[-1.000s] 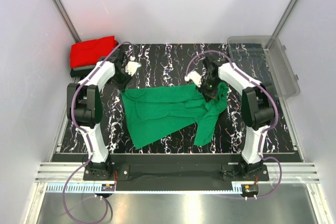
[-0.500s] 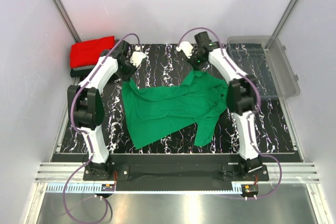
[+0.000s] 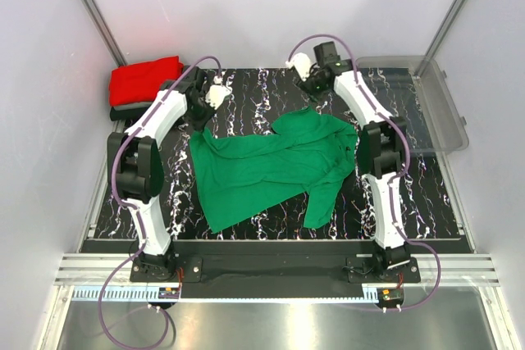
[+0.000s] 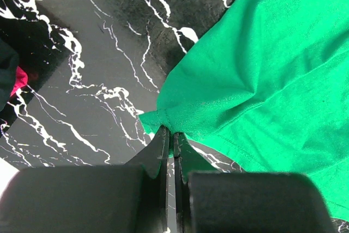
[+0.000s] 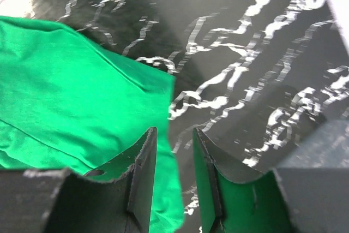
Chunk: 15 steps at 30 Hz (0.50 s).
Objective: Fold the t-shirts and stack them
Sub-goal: Flatten the tshirt out
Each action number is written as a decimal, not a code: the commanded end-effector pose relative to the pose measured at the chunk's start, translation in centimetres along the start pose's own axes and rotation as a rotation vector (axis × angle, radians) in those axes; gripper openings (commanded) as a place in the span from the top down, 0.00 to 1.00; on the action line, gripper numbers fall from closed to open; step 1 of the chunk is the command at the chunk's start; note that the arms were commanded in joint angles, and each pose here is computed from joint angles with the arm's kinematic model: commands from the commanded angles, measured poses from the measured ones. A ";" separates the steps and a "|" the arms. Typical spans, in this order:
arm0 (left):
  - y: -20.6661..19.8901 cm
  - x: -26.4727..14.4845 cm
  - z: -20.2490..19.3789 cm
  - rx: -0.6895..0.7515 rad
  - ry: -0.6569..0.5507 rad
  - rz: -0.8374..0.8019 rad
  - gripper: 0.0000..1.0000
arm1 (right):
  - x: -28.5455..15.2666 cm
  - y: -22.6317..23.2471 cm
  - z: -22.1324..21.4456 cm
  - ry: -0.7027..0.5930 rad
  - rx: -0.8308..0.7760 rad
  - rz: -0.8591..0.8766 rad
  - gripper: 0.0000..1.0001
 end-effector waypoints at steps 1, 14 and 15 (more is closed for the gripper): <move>-0.1 -1.0 0.3 0.011 -0.007 0.037 1.00 | -1.6 -1.2 0.7 -0.071 0.047 -0.002 0.60; -0.4 -0.3 -0.9 0.025 0.047 0.036 1.00 | 2.9 0.3 0.0 -0.110 0.073 0.185 0.62; -0.5 -0.2 -1.0 0.026 0.049 0.034 1.00 | 3.3 0.2 0.1 -0.114 0.093 0.192 0.62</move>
Point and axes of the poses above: each gripper's point midway between its finger pads, its own x axis out along the fingers, its own y axis along the line the jaws close on, z = x × y, the point moved 6 cm from there along -x, back along the fingers, and after that the axes turned 10 degrees about x, right-handed, at the moved point
